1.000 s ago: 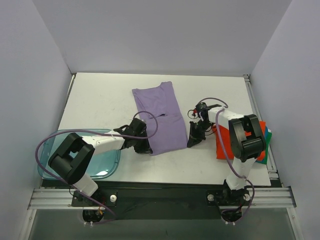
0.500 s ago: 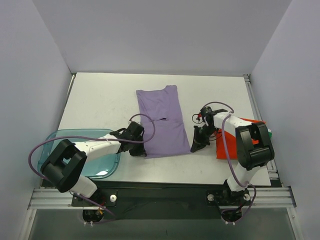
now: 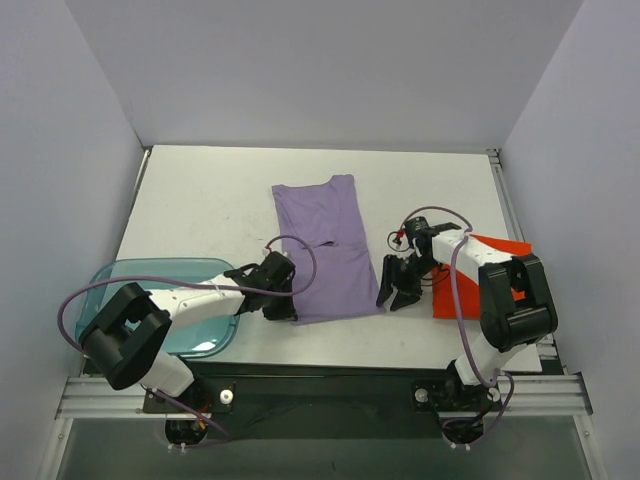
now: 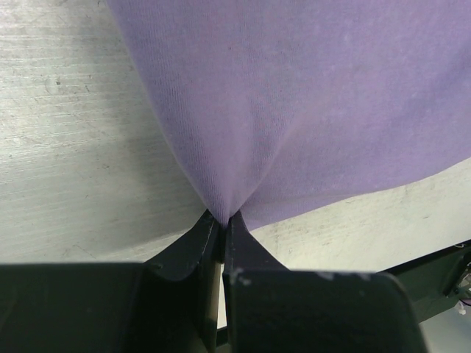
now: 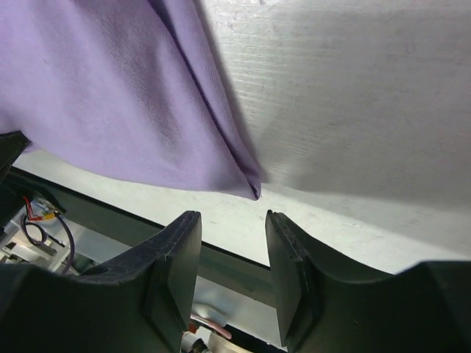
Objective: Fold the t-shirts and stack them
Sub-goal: Grab one side of the 2/3 rectangular tshirt with both arms
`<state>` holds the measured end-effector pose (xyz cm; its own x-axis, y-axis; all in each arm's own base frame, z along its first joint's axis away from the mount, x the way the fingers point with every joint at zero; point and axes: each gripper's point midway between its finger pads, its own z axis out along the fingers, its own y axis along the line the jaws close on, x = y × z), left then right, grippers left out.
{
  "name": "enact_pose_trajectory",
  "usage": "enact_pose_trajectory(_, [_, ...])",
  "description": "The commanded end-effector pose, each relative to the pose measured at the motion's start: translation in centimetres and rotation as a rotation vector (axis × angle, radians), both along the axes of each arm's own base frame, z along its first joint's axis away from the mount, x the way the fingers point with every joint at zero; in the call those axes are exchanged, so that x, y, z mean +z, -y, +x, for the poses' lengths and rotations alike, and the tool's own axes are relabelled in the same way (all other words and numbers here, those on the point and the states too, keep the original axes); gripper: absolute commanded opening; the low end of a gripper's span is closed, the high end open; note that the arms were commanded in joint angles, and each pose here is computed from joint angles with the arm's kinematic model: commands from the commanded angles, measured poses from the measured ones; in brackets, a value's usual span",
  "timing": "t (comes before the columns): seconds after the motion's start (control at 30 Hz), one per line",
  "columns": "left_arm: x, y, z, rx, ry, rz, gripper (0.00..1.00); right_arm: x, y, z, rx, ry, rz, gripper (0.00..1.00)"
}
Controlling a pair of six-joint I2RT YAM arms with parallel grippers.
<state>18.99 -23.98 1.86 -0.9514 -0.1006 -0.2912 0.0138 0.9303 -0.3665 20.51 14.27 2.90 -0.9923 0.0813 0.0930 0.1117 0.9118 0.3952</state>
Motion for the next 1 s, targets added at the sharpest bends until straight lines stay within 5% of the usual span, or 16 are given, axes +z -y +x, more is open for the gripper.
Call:
enact_pose_trajectory(0.0, [-0.3,-0.7,-1.1,0.005,-0.024,0.022,0.00,0.3,0.0,-1.3,0.027,-0.034,0.021,0.41])
enact_pose_trajectory(0.43, [-0.7,-1.3,-1.6,0.018,-0.033,0.027,0.00,-2.3,-0.6,-1.6,0.045,-0.083,-0.008,0.38])
enact_pose_trajectory(0.53, [-0.7,-1.3,-1.6,0.018,-0.033,0.022,0.00,-2.6,-0.8,-1.6,0.049,-0.084,-0.017,0.29])
enact_pose_trajectory(0.7, [-0.5,-1.5,-1.7,0.020,-0.033,0.026,0.00,-2.1,-0.9,-1.8,0.044,-0.082,-0.012,0.00])
enact_pose_trajectory(0.97, [2.1,-2.7,-3.2,0.002,-0.046,0.037,0.00,0.8,-0.1,-4.5,0.030,-0.102,-0.023,0.00])
